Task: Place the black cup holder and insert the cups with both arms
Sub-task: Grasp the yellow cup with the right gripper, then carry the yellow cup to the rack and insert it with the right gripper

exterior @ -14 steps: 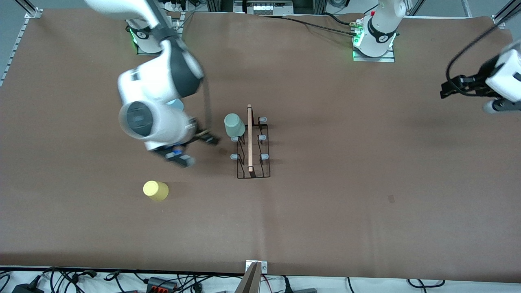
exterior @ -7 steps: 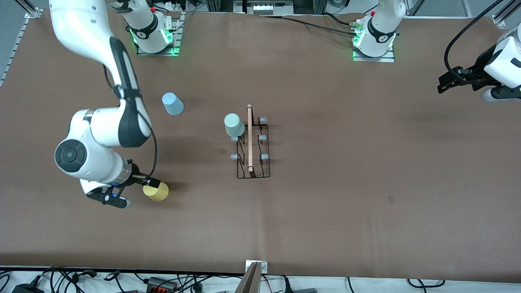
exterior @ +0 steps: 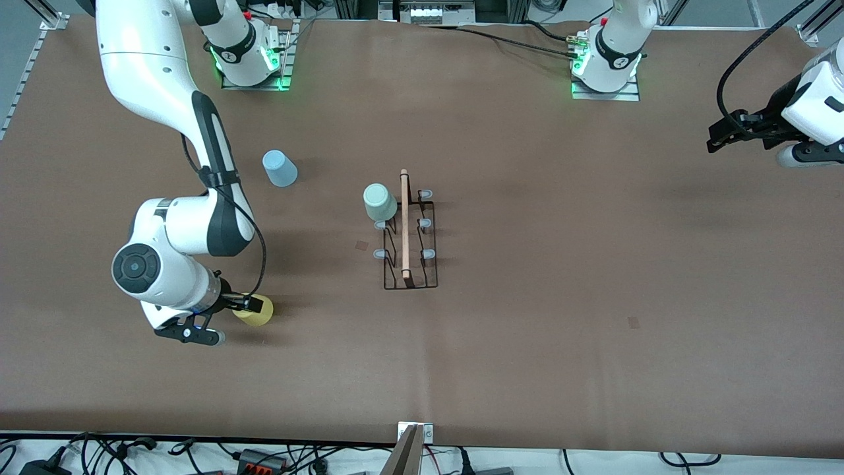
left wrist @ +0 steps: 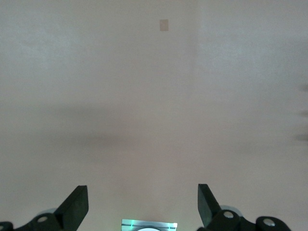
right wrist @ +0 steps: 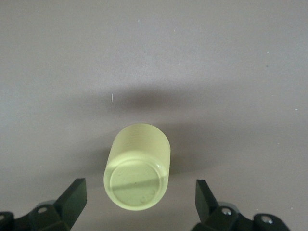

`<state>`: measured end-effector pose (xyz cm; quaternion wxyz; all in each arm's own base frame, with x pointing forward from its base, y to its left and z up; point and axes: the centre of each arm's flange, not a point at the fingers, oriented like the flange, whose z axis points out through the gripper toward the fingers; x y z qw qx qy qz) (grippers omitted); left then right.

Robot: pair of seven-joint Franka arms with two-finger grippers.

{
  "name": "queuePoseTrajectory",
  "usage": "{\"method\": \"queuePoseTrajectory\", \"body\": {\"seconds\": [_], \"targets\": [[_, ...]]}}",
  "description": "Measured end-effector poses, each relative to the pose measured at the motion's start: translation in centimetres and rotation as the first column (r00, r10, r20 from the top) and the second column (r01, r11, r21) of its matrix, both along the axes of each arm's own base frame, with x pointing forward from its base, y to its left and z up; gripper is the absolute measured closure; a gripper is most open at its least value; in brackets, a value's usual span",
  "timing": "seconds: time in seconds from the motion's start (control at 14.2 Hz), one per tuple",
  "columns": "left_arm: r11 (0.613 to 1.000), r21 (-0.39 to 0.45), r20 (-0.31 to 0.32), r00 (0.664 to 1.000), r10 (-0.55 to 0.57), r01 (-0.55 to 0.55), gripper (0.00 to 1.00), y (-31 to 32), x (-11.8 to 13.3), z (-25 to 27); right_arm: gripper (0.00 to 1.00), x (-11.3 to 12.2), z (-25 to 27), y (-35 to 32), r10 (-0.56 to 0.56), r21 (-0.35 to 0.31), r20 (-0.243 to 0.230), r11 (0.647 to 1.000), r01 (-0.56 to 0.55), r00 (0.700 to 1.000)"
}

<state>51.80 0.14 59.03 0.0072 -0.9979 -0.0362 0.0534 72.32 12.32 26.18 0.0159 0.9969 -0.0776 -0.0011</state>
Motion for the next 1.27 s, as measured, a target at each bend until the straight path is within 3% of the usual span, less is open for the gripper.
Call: {"method": "queuePoseTrajectory", "body": {"seconds": [0.49, 0.63, 0.78, 0.85, 1.13, 1.27], "targets": [[1.0, 0.0, 0.0, 1.0, -0.003, 0.003, 0.0, 0.0, 0.0, 0.0, 0.0, 0.1, -2.7, 0.1, 0.029, -0.014, 0.004, 0.999, -0.029, 1.0], [1.0, 0.0, 0.0, 1.0, -0.003, 0.003, 0.0, 0.0, 0.0, 0.0, 0.06, 0.1, -2.9, 0.0, 0.032, -0.015, 0.002, 0.999, -0.032, 0.999], [1.0, 0.0, 0.0, 1.0, -0.003, 0.003, 0.0, 0.0, 0.0, 0.0, 0.25, 0.1, -2.8, 0.1, 0.058, -0.015, -0.006, 0.998, -0.058, 0.998], [1.0, 0.0, 0.0, 1.0, -0.003, 0.003, 0.0, 0.0, 0.0, 0.0, 0.34, 0.1, -2.5, 0.3, 0.085, -0.013, -0.02, 0.996, -0.086, 0.996], [1.0, 0.0, -0.001, 1.0, -0.003, 0.003, 0.0, 0.0, 0.0, 0.0, 0.34, 0.4, 3.9, 2.6, 0.152, 0.016, -0.124, 0.988, -0.151, 0.981], [1.0, 0.0, -0.001, 1.0, -0.003, 0.003, 0.0, 0.0, 0.0, 0.0, 0.34, -0.1, 8.4, 4.6, 0.18, 0.036, -0.151, 0.984, -0.176, 0.972]]}}
